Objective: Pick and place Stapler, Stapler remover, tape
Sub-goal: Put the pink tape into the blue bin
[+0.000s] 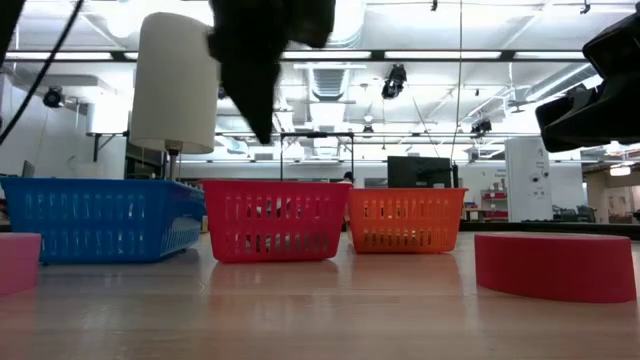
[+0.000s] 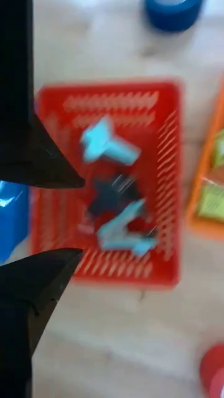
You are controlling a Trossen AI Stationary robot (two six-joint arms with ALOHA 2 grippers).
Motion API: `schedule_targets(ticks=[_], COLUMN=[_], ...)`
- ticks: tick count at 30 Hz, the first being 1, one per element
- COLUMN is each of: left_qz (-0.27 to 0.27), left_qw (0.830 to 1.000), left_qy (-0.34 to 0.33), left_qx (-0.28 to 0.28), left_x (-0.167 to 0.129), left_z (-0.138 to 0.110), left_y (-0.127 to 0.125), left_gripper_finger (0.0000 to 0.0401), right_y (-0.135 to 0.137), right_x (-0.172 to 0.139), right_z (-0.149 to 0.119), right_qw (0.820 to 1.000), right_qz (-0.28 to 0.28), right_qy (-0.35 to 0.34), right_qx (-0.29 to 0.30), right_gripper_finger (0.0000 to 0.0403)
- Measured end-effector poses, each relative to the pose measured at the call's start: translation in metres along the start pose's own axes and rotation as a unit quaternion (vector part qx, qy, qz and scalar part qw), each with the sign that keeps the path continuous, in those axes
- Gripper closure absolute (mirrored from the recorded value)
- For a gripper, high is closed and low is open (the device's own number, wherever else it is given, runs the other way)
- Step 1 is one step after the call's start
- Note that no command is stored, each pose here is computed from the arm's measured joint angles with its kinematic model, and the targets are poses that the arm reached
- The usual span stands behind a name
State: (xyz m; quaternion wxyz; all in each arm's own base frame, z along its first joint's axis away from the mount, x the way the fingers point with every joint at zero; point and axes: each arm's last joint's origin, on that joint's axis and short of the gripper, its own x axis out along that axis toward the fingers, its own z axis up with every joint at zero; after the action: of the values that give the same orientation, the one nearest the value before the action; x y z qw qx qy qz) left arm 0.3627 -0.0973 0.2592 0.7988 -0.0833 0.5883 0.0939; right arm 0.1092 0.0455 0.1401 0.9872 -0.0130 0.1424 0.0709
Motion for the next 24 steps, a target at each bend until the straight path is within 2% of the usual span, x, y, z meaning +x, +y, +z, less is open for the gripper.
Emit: schedule_targets(ticks=[7, 14, 19, 24], left_qz=[-0.011, -0.022, 0.006, 0.037], left_qw=[0.998, 0.995, 0.994, 0.987], left_qy=[0.047, 0.053, 0.033, 0.049], left_qx=[-0.052, -0.084, -0.106, -0.146], left_x=[-0.016, -0.028, -0.025, -0.001], left_z=[-0.047, -0.089, -0.116, -0.143], left_y=[-0.051, -0.094, -0.108, -0.108], left_gripper_finger=[0.0236, 0.0236, 0.0236, 0.0236], right_y=[0.000, 0.000, 0.000, 0.000], right_x=[0.000, 0.000, 0.000, 0.000], right_z=[0.000, 0.001, 0.004, 0.004], right_qw=[1.000, 1.000, 1.000, 1.000], right_qz=[-0.001, 0.000, 0.000, 0.001], right_qy=[-0.001, -0.006, -0.019, -0.018], right_qx=[-0.007, -0.019, -0.014, -0.008], right_gripper_finger=[0.0394, 0.0394, 0.0394, 0.0394])
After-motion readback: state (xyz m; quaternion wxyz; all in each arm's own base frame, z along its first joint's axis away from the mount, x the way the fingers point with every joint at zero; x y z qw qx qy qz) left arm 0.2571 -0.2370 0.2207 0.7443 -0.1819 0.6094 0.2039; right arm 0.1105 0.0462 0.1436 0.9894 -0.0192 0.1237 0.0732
